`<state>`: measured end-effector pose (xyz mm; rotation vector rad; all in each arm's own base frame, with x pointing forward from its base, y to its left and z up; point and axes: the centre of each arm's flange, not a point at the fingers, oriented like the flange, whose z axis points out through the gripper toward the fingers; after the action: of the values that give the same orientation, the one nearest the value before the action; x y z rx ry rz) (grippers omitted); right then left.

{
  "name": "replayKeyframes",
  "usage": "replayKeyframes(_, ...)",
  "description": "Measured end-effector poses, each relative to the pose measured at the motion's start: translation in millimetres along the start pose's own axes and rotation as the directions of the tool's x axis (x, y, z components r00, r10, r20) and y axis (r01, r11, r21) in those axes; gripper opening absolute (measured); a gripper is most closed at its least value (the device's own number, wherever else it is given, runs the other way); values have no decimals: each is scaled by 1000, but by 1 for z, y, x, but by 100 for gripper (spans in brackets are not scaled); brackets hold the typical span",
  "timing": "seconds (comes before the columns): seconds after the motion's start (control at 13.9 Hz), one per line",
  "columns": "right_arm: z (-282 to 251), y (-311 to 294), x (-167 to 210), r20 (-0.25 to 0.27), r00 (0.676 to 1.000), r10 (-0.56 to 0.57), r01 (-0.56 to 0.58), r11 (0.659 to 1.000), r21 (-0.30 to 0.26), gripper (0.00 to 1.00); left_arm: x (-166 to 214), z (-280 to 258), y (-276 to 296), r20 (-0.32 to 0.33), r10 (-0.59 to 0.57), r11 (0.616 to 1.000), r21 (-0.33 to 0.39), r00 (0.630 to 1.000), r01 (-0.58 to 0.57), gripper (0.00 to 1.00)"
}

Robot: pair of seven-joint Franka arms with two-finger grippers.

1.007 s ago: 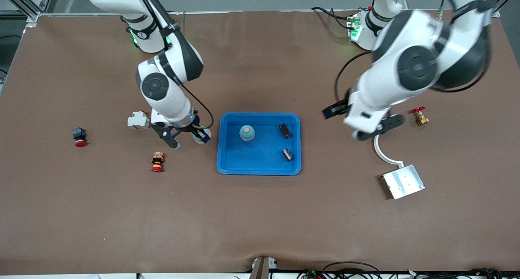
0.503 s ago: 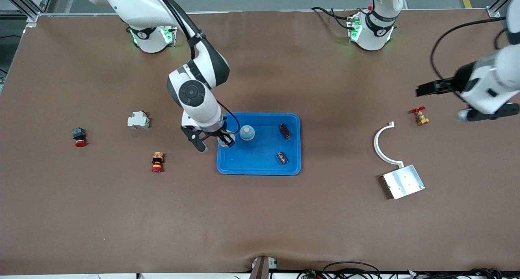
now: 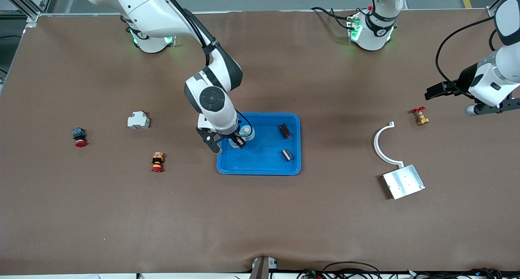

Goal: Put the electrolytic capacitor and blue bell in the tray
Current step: 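Lower the dome into the tray with the right gripper while the left gripper withdraws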

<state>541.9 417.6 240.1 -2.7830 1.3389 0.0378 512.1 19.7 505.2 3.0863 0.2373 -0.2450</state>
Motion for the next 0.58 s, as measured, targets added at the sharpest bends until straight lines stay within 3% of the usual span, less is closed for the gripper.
replayKeyframes(0.29,9,-12,-2,-14,1000,10,-10,1000,7,64,7,-6,-13,-29,2,1000,-9,1000,-2,100)
replayKeyframes(0.58,10,-23,-3,-15,1000,28,-27,999,26,64,39,-45,-13,-95,14,999,-38,995,-18,100)
